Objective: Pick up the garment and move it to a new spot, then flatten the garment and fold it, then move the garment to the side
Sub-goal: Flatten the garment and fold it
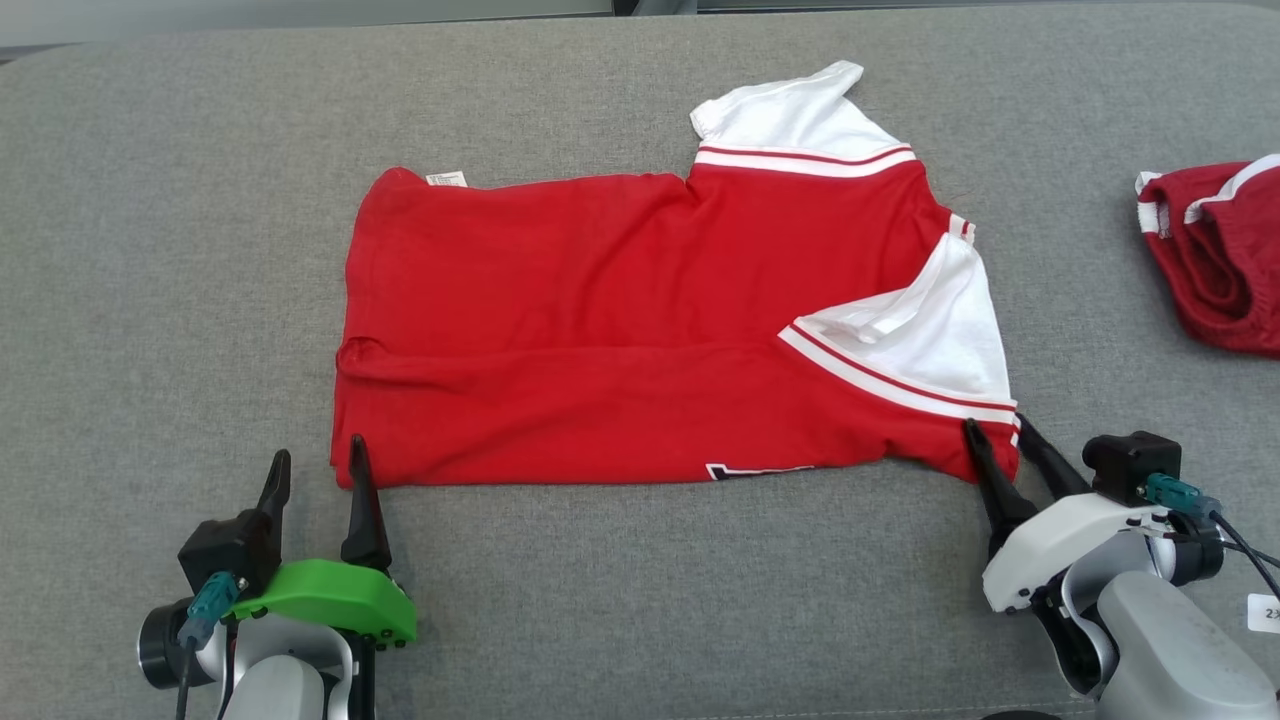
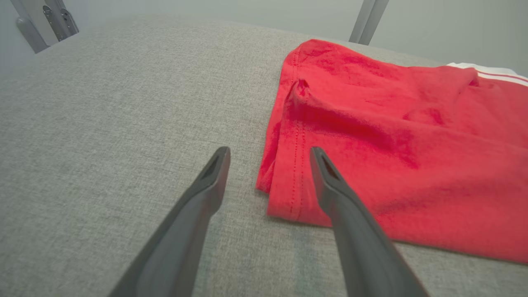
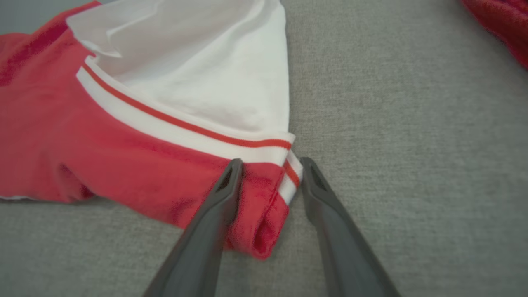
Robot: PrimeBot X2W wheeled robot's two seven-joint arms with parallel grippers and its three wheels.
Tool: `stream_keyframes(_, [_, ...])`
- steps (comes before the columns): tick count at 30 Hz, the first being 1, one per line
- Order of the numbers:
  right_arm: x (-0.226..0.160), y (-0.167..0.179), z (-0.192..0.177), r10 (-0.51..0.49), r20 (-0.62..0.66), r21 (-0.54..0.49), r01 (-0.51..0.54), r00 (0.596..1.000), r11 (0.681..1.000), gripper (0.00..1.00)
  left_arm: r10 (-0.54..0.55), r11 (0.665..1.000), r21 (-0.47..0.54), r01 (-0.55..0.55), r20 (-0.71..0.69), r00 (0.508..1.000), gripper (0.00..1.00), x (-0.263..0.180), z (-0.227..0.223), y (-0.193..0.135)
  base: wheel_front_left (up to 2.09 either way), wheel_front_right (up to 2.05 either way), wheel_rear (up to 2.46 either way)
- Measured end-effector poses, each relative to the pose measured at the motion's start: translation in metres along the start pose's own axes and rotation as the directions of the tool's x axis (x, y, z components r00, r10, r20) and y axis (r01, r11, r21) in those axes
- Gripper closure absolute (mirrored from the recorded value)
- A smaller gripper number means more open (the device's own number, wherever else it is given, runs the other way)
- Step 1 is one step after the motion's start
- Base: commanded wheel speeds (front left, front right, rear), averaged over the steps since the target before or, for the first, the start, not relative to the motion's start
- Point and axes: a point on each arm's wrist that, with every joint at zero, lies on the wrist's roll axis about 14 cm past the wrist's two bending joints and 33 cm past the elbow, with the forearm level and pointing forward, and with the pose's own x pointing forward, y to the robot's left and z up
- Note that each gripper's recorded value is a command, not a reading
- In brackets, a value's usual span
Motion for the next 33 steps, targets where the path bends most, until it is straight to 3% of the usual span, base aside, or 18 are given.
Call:
stream_keyframes(23, [0.006, -0.011, 0.025, 0.010, 0.054, -0.003, -0.010, 0.999, 1.000, 1.00, -0.045, 0.998, -0.053, 0.040, -0.089, 0.995, 0.00, 0.015, -0.026, -0.007, 0.00, 0.00, 0.00])
stream_keyframes(25, [0.005, -0.011, 0.025, 0.010, 0.053, 0.002, -0.010, 0.999, 1.000, 1.00, -0.057, 0.996, -0.070, 0.050, -0.099, 0.993, 0.51, 0.016, -0.028, -0.009, 0.00, 0.00, 0.00])
stream_keyframes(26, [0.005, -0.011, 0.025, 0.009, 0.053, 0.003, -0.010, 0.999, 1.000, 1.00, -0.064, 0.995, -0.076, 0.056, -0.104, 0.992, 0.67, 0.016, -0.030, -0.011, 0.00, 0.00, 0.00])
stream_keyframes(27, [0.005, -0.011, 0.025, 0.009, 0.053, 0.005, -0.009, 0.999, 1.000, 1.00, -0.069, 0.995, -0.078, 0.061, -0.108, 0.992, 0.95, 0.015, -0.031, -0.012, 0.00, 0.00, 0.00])
stream_keyframes(28, [0.005, -0.012, 0.025, 0.009, 0.053, 0.008, -0.009, 0.999, 1.000, 1.00, -0.071, 0.995, -0.079, 0.063, -0.111, 0.991, 1.00, 0.016, -0.032, -0.012, 0.00, 0.00, 0.00])
stream_keyframes(33, [0.006, -0.011, 0.027, 0.009, 0.058, 0.013, -0.010, 0.998, 1.000, 1.00, -0.075, 0.994, -0.089, 0.065, -0.119, 0.990, 1.00, 0.015, -0.034, -0.012, 0.00, 0.00, 0.00])
